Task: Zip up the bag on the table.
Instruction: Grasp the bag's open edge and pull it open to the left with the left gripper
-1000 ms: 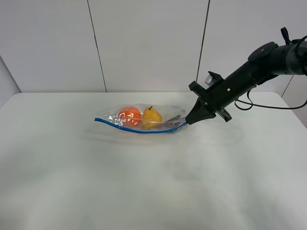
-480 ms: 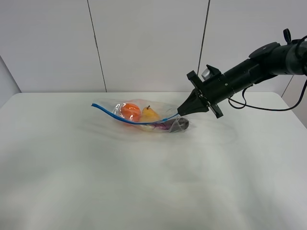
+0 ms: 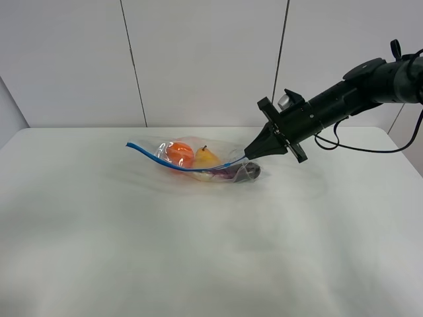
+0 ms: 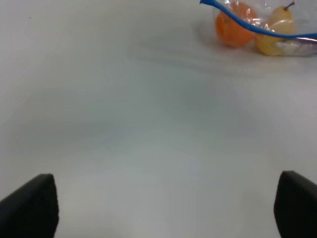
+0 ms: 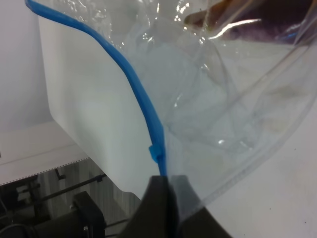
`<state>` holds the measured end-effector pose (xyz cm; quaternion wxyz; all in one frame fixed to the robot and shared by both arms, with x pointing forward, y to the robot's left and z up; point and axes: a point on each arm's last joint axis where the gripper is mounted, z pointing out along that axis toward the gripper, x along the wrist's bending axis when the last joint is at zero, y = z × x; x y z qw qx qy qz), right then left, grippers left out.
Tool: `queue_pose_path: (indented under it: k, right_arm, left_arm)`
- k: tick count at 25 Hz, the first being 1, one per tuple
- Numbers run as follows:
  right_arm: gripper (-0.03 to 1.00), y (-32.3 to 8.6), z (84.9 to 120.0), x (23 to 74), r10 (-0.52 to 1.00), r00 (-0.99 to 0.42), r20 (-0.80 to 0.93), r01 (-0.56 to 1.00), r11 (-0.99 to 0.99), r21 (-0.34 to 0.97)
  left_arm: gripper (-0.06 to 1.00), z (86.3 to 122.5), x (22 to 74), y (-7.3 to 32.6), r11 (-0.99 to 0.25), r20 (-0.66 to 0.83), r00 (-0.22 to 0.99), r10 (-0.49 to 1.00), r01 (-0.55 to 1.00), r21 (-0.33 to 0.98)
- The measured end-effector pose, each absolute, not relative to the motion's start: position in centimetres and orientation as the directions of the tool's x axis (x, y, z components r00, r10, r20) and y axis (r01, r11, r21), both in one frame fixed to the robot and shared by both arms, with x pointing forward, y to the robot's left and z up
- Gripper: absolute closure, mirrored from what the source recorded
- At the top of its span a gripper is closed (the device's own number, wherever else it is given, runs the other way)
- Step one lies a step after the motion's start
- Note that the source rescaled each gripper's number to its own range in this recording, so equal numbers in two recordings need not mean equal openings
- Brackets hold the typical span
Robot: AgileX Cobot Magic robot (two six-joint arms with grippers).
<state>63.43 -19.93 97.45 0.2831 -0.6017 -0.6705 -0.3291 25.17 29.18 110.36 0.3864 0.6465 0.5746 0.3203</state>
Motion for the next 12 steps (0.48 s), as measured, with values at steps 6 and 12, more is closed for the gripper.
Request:
queue_pose_path:
  k: [6,12]
  right_arm:
    - [0.96,-19.9,97.5,63.4,0.621,-0.116,0.776,0.993,0.059,0.101]
    - [0.96,-19.9,97.5,63.4,0.621,-0.116,0.776,0.993,0.059,0.101]
  left_arm:
    - [-0.06,113.0,33.1,29.0,-0.202,0.092,0.217,0.972,0.565,0.8]
    - [-0.06,112.5,41.1,28.7,-0.499,0.335,0.389,0.858,0.476,0.724]
